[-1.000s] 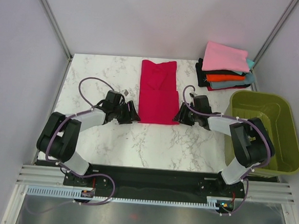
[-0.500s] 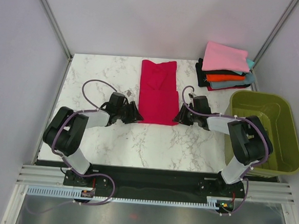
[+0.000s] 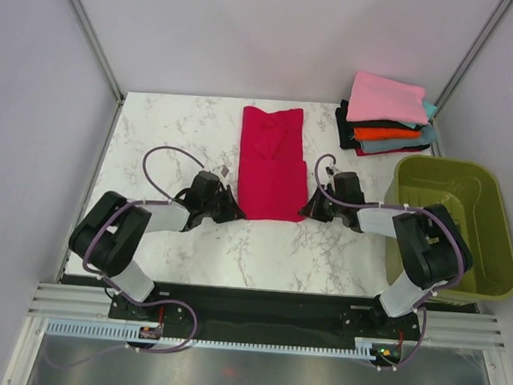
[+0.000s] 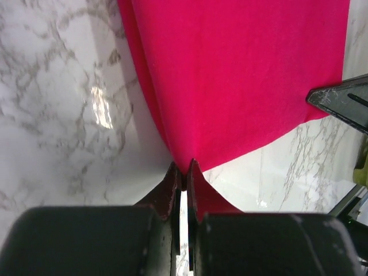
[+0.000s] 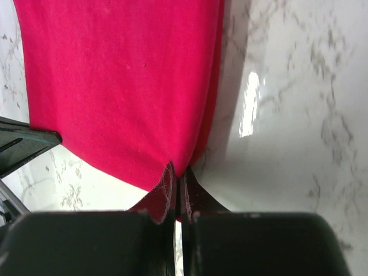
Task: Fold and stack the t-shirts
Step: Fold the tshirt
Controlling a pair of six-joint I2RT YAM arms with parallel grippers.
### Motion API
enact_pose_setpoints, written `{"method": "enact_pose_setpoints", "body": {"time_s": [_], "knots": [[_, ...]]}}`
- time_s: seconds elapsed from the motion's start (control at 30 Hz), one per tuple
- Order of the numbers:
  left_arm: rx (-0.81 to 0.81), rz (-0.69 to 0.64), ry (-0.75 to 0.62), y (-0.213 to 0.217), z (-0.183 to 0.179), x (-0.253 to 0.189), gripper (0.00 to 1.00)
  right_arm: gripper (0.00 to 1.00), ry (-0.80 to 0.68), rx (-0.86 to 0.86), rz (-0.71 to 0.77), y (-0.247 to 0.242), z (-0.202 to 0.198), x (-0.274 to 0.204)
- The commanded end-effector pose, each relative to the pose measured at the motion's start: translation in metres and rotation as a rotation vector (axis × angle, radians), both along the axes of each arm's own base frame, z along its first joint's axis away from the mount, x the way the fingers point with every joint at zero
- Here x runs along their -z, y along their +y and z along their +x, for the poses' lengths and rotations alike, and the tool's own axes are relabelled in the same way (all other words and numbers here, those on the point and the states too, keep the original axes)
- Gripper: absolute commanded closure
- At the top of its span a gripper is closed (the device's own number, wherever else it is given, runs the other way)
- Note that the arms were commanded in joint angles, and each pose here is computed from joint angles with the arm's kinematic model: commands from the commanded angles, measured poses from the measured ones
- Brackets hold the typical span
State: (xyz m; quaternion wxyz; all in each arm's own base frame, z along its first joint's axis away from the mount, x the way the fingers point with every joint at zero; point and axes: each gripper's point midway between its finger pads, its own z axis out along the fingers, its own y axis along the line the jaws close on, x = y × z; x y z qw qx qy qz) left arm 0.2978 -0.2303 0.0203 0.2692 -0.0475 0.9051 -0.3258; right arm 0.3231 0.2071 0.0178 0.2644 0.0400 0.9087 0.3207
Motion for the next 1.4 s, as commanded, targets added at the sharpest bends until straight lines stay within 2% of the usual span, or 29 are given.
{"method": "enact_pose_setpoints", "body": {"time_s": [0.0,0.1,0.17,0.23,0.27,0.33,0.37,0.47,0.57,0.63,0.67,0.7,0.73,0.83,1.13,1.37], "knots": [[-0.010,0.097,0.052,0.014,-0.031,0.010,0.98,1.00,0.074,0.010,-0.018,-0.011,-0.031,0.009],[0.003,0.117,0.050,0.012,-0.052,0.003,0.98,1.00,0.071,0.030,0.007,-0.014,-0.049,-0.003],[0.031,0.087,0.020,0.005,-0.071,-0.017,0.98,1.00,0.081,0.037,0.006,-0.016,-0.061,-0.011],[0.053,0.063,-0.005,0.000,-0.092,-0.039,0.98,1.00,0.023,0.042,0.015,-0.018,-0.068,-0.035],[0.066,0.051,-0.013,-0.002,-0.099,-0.046,0.98,1.00,0.057,0.028,-0.021,-0.020,-0.084,-0.034],[0.086,0.059,0.020,-0.003,-0.119,-0.052,0.98,1.00,-0.014,0.027,-0.017,-0.018,-0.091,-0.063],[0.092,0.026,-0.010,-0.005,-0.123,-0.071,0.98,1.00,0.002,0.026,-0.041,-0.019,-0.102,-0.065],[0.111,0.014,-0.046,-0.002,-0.134,-0.098,0.98,1.00,-0.073,0.052,-0.004,-0.020,-0.111,-0.104],[0.086,0.080,-0.103,0.013,-0.129,-0.122,0.98,1.00,-0.123,0.064,-0.003,-0.020,-0.103,-0.132],[0.049,0.122,-0.182,0.020,-0.113,-0.145,0.98,1.00,-0.175,0.051,-0.015,-0.017,-0.091,-0.154],[0.041,0.150,-0.185,0.023,-0.111,-0.149,0.98,1.00,-0.152,0.046,-0.041,-0.015,-0.086,-0.148],[0.030,0.175,-0.197,0.024,-0.104,-0.152,0.98,1.00,-0.185,0.050,-0.044,-0.013,-0.075,-0.164],[0.029,0.179,-0.237,0.022,-0.095,-0.169,0.98,1.00,-0.201,0.038,-0.065,-0.012,-0.069,-0.168],[0.018,0.221,-0.261,0.022,-0.073,-0.183,0.98,1.00,-0.232,0.041,-0.112,-0.007,-0.044,-0.178],[-0.004,0.194,-0.267,0.023,-0.003,-0.205,0.98,1.00,-0.239,0.057,-0.166,0.001,0.021,-0.186],[0.019,0.175,-0.216,0.019,0.051,-0.198,0.98,1.00,-0.199,0.055,-0.179,0.007,0.065,-0.172]]}}
